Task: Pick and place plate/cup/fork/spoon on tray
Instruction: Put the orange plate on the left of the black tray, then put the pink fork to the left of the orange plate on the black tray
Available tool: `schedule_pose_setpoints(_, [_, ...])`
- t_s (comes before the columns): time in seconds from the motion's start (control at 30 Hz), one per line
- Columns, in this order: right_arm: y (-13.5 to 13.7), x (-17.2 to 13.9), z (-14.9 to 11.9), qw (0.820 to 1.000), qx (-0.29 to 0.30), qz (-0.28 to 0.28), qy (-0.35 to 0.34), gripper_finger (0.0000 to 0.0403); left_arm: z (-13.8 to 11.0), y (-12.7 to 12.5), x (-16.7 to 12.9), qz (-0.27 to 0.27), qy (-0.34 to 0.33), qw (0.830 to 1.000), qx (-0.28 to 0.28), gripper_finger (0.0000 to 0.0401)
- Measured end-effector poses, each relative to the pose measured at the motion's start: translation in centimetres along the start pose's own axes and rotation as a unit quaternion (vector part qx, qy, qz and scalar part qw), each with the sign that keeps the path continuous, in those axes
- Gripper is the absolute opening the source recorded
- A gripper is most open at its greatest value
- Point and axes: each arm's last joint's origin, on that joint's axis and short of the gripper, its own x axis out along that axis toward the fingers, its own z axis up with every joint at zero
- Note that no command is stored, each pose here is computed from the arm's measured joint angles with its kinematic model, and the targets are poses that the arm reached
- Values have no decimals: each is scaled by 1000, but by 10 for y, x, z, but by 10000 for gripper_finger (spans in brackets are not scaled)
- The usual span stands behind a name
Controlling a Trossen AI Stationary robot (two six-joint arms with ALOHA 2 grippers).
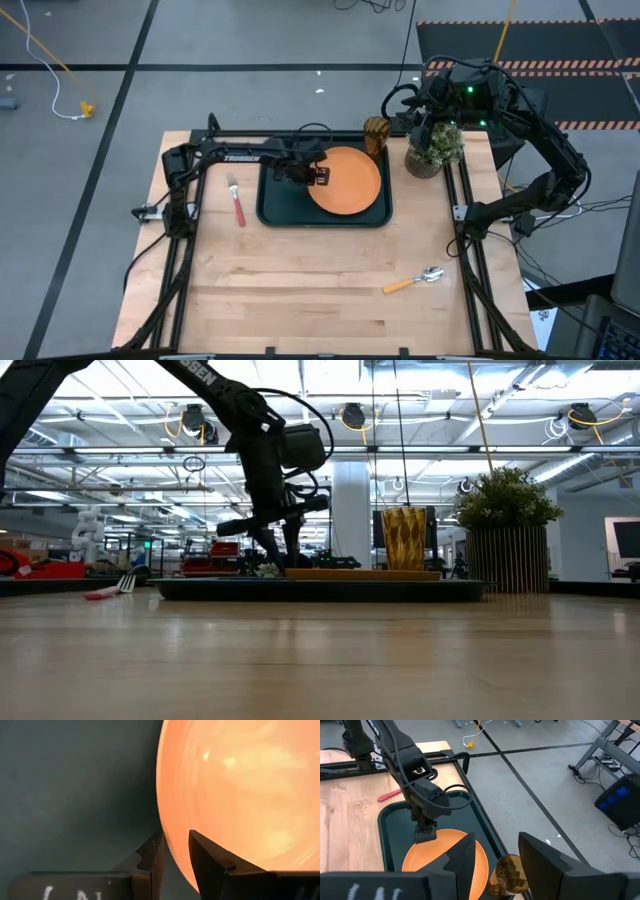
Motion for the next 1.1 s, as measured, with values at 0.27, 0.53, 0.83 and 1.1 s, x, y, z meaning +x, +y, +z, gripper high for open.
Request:
schedule_pose_setpoints(0.27, [0, -7, -2, 1000, 1, -1, -4, 144, -9, 7, -39, 6, 33, 999, -4, 92])
schedule_pose_setpoints(0.53, [-1, -6, 0, 1000, -19, -4, -10, 144, -21, 30, -87, 76, 41, 996, -26, 93])
schedule_pose_setpoints(0.83, [0, 10, 3, 999, -24, -8, -34, 144, -42, 65, -68, 201, 121, 970, -68, 93])
schedule_pose_setpoints(1.1, [1, 16, 0, 999, -21, -5, -25, 144, -61, 97, -50, 234, 146, 955, -108, 95])
